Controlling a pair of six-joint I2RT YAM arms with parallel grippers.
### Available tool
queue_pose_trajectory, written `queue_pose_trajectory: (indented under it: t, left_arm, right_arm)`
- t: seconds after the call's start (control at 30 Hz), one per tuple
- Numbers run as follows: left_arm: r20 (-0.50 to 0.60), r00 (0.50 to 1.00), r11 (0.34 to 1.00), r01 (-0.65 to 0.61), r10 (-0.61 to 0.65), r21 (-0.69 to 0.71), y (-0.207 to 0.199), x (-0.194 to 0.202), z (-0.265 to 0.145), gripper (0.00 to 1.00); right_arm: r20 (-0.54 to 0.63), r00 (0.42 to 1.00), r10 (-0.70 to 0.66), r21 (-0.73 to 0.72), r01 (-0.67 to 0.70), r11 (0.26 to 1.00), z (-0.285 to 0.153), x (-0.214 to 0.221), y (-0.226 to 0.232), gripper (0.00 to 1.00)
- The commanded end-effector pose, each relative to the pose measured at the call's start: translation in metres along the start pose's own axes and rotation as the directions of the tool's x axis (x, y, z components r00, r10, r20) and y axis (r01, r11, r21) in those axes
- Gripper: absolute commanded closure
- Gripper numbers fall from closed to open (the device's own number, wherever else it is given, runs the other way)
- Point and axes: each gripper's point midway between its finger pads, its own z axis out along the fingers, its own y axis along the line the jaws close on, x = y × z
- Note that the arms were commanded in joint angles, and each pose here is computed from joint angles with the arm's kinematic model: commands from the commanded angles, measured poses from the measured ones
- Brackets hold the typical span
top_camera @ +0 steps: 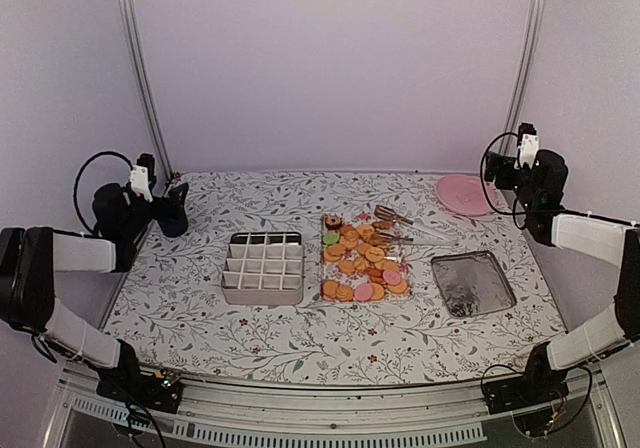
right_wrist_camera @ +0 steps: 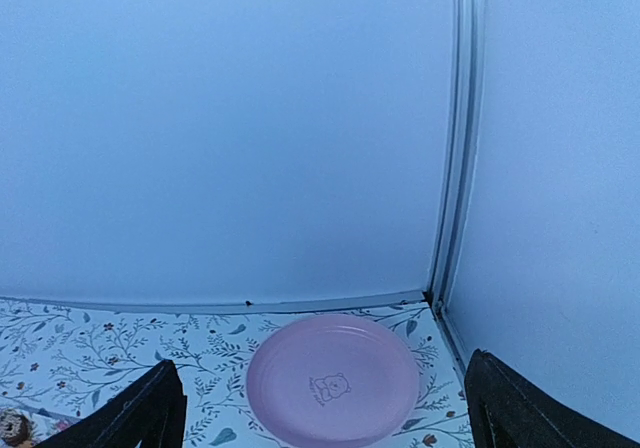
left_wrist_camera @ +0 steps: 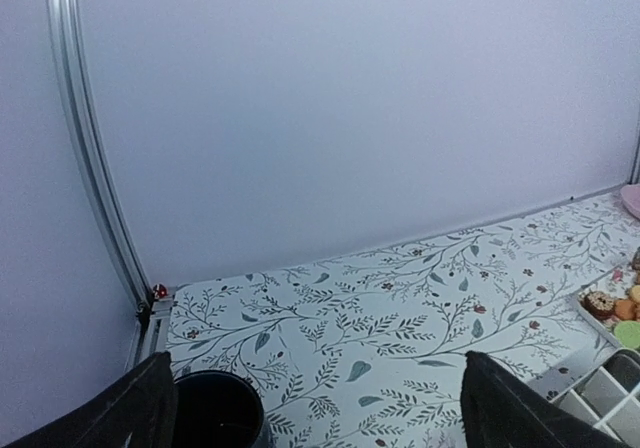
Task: Pack the cookies
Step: Pick up the clamp from the center of the board.
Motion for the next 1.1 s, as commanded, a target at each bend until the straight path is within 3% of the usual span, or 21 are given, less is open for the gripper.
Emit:
queue_pose_trajectory:
  t: [0.0,0.13,0.27,0.4,0.5,0.6,0.8,1.07]
  left_arm:
    - [-0.312,0.948,0.994,0.09,-0.064,0.069,-0.003,0.022,0.031,0.0]
    - [-0.398,0.918,0.988,0.056,0.005,0.142,-0.015,0.001,0.041,0.01]
    - [-0.496,0.868,0.983,0.058,0.036,0.173,-0.015,-0.007,0.045,0.0]
    - [-0.565,0.824,0.983,0.076,0.032,0.166,-0.01,-0.004,0.038,0.01]
    - [-0.567,0.823,0.98,0.075,0.042,0.182,-0.011,-0.004,0.034,0.01]
    - [-0.558,0.829,0.975,0.085,0.045,0.204,-0.015,-0.01,0.033,0.01]
    - [-0.553,0.822,0.962,0.021,0.138,0.273,-0.033,-0.007,0.033,0.0]
    - [-0.556,0.788,0.901,0.001,0.265,0.433,-0.085,0.003,0.024,0.01]
  right_arm:
    - [-0.286,0.955,0.078,-0.199,-0.139,0.97,0.008,0.028,0.042,0.01]
    - [-0.405,0.914,0.008,-0.463,-0.212,0.861,0.006,0.039,0.094,0.01]
    - [-0.493,0.862,-0.12,-0.539,-0.194,0.82,0.01,0.068,0.122,0.01]
    - [-0.465,0.853,-0.235,-0.608,-0.115,0.785,-0.003,0.081,0.154,0.01]
    - [-0.462,0.849,-0.257,-0.627,-0.107,0.771,-0.005,0.088,0.161,0.08]
    - [-0.481,0.835,-0.266,-0.637,-0.124,0.761,-0.006,0.097,0.169,0.08]
    - [-0.563,0.723,-0.4,-0.614,-0.042,0.788,-0.001,0.155,0.168,0.22]
    - [-0.594,0.684,-0.423,-0.597,-0.022,0.802,0.022,0.178,0.169,0.34]
